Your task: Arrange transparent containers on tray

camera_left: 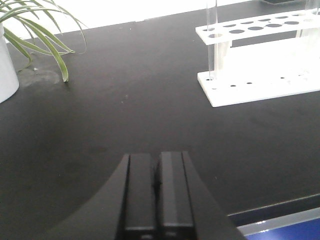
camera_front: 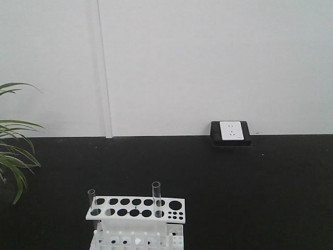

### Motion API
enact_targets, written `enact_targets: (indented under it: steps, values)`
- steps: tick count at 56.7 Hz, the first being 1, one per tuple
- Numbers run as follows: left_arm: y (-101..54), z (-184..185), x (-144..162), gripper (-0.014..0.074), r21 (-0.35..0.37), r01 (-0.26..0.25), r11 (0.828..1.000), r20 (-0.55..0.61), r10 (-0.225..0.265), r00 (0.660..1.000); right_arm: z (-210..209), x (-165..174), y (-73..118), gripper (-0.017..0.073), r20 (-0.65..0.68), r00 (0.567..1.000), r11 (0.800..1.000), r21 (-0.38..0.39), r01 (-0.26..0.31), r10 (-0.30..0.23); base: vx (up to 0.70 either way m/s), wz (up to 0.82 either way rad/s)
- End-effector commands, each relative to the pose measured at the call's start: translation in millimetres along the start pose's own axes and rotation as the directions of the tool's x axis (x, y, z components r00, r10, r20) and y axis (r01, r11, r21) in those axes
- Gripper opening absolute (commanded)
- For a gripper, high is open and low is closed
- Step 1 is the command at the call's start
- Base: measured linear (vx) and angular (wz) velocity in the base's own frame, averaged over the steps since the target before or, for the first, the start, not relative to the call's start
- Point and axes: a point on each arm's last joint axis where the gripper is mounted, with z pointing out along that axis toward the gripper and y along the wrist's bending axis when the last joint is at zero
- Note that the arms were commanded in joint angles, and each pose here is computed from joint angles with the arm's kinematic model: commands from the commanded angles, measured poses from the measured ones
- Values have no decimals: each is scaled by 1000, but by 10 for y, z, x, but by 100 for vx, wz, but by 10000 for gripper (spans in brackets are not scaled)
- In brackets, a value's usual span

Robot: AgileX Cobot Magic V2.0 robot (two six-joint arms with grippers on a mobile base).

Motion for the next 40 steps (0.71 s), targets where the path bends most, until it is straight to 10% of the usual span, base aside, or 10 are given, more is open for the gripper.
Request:
enact_targets:
  steps: [1,40]
  values:
    - [9,19,-4,-7,-13,-6,1000,88,7,996,0,-52,-13,-11,79,997,1000,19,15,-17,0,0]
    - [21,-3,-135,-7,-27,-4,1000,228,10,974,-45,-271,-33,-11,319,948,999,44,9,-23,0,0]
